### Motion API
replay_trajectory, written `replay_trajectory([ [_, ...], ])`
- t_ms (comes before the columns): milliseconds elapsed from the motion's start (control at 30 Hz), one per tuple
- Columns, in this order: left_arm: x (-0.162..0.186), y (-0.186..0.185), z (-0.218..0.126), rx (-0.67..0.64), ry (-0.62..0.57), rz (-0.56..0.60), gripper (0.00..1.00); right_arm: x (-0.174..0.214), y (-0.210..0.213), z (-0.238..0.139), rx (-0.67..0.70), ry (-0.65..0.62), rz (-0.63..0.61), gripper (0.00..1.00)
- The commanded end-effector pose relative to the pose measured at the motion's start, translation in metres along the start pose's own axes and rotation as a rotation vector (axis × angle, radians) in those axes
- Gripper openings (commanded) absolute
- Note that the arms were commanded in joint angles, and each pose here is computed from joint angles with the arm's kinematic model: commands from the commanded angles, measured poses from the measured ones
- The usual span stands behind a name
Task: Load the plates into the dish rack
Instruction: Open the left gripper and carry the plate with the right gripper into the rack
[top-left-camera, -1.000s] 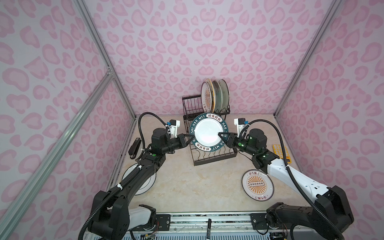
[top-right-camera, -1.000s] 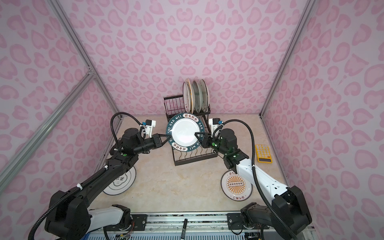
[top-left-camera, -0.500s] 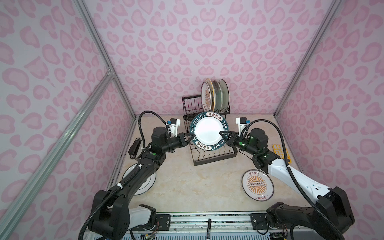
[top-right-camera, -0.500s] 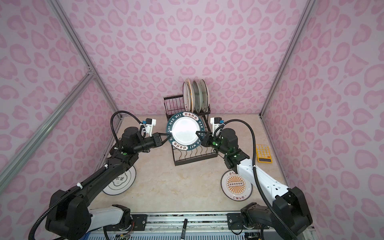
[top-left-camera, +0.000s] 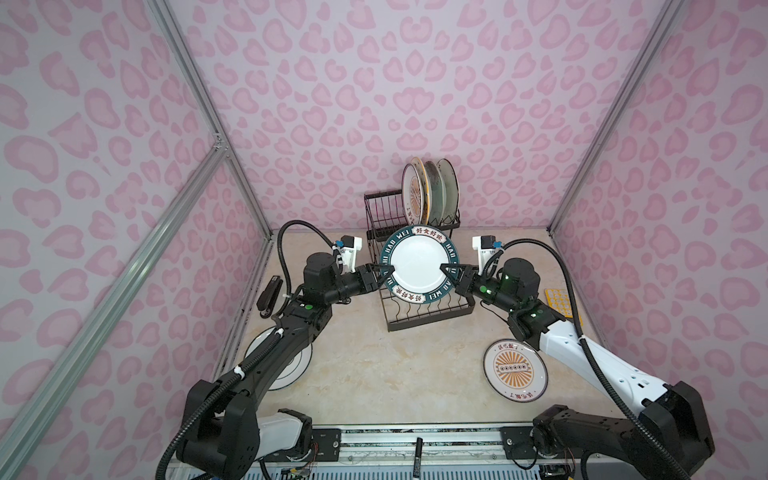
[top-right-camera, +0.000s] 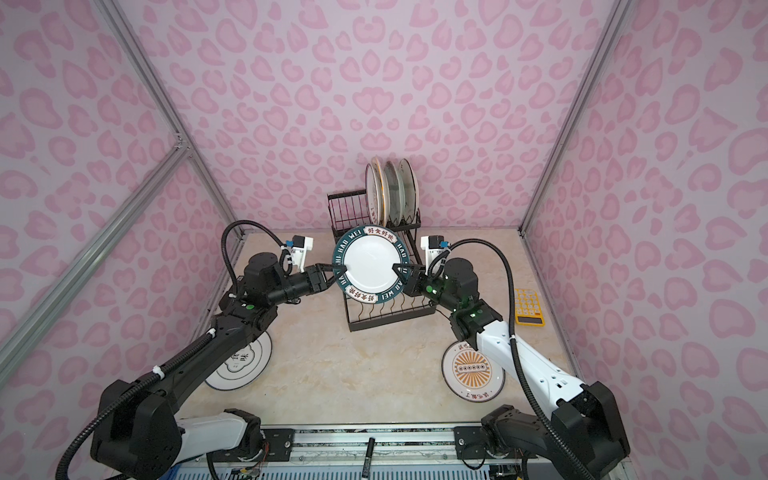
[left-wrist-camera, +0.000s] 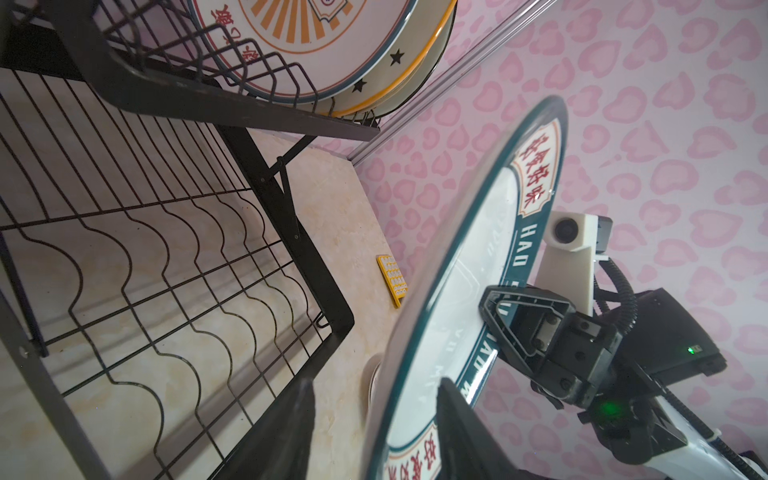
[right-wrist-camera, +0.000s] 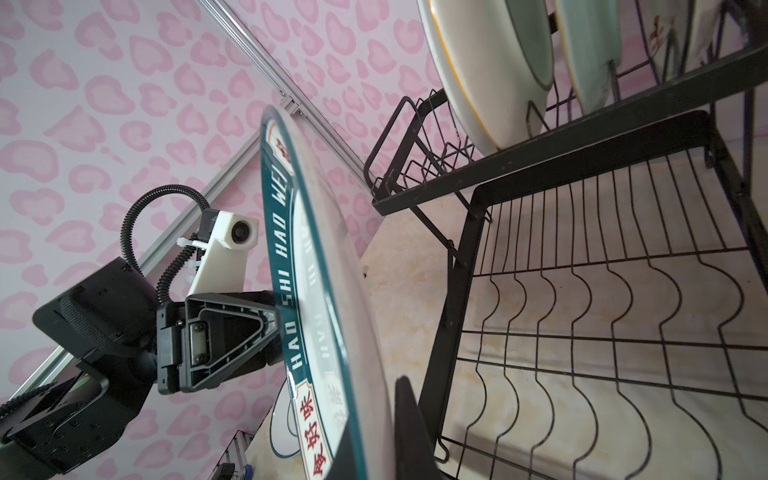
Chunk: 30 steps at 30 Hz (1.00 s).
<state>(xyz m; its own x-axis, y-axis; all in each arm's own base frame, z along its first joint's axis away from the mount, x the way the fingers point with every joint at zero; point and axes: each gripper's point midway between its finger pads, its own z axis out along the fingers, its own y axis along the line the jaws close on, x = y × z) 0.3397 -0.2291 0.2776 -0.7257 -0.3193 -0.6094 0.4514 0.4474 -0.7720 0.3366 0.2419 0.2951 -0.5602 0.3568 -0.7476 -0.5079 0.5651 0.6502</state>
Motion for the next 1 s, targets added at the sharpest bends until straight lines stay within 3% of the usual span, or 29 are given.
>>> replay_trajectory([
  [0,-0.004,-0.003,-0.002,-0.008,-0.01,0.035,0.59,-0.005,0.002,-0.002,-0.005,-0.032,-0.021,0.0],
  [267,0.0,0.013,-0.035,-0.229,-0.038,0.083,0.66,-0.015,-0.003,-0.006,0.062,-0.064,-0.059,0.0],
  [500,-0.003,0.025,-0.08,-0.435,-0.131,0.13,0.68,-0.053,0.03,0.0,0.108,-0.14,-0.22,0.0],
  [700,0.002,0.027,-0.094,-0.473,-0.148,0.134,0.68,-0.094,0.071,0.022,0.253,-0.252,-0.383,0.0],
  [967,0.006,0.021,-0.107,-0.485,-0.155,0.15,0.68,-0.139,0.102,0.058,0.401,-0.379,-0.498,0.0],
])
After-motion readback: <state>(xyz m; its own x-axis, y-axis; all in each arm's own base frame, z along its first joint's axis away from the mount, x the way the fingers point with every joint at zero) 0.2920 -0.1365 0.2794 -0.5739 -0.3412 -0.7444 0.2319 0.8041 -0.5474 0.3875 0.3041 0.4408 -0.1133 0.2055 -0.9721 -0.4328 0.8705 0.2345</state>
